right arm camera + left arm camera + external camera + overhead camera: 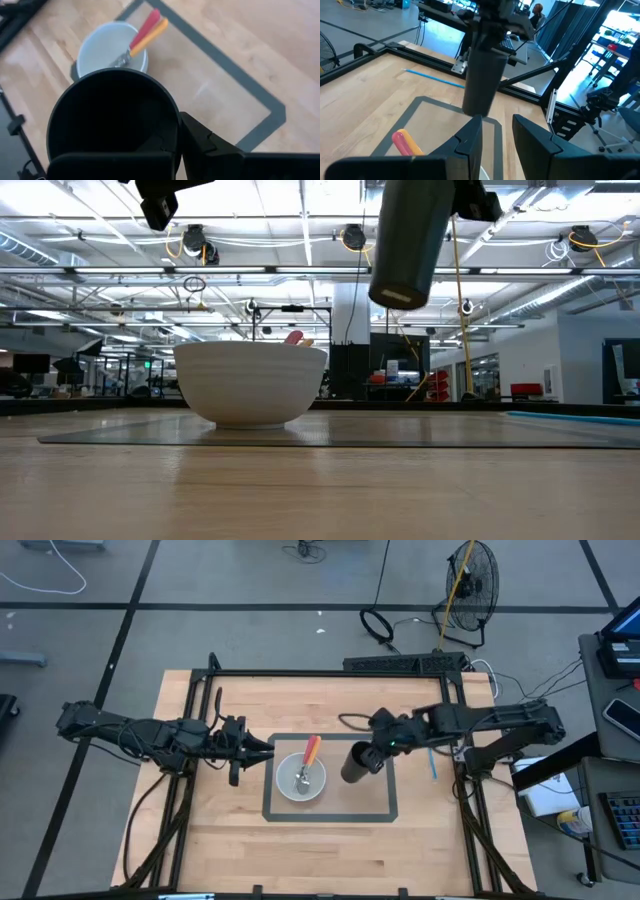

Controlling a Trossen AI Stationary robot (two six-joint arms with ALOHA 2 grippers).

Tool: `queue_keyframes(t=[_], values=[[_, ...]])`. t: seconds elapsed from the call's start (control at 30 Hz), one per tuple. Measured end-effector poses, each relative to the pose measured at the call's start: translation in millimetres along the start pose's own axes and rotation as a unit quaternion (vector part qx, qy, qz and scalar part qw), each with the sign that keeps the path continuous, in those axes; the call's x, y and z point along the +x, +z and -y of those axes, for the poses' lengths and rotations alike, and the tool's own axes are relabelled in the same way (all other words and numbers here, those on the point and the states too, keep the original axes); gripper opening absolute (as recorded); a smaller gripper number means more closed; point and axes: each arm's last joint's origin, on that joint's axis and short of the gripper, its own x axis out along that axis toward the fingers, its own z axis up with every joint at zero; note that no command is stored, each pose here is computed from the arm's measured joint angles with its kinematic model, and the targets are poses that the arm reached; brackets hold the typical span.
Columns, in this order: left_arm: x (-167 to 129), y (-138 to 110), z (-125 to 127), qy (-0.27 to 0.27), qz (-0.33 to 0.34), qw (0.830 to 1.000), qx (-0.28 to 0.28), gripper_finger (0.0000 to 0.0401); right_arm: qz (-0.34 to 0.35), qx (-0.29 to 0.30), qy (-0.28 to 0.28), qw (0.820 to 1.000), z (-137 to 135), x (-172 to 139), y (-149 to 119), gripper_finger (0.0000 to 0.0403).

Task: Pick & Place Utensil
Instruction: Put the black cup on the light brown mat to the right of the white bowl

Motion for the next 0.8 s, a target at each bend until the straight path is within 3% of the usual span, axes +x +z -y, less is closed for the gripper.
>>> queue_keyframes(t=[0.4, 0.8], values=[[0, 0, 0, 0.000, 0.000, 1.000, -0.004, 0.0113, -0.059, -0.005, -0.080, 0.995, -16, 63, -9, 0.0000], [0, -2, -1, 0.002, -0.008, 1.000, -0.004, 0.0113, -0.091, -0.010, -0.091, 0.992, -14, 100, -3, 0.0002]])
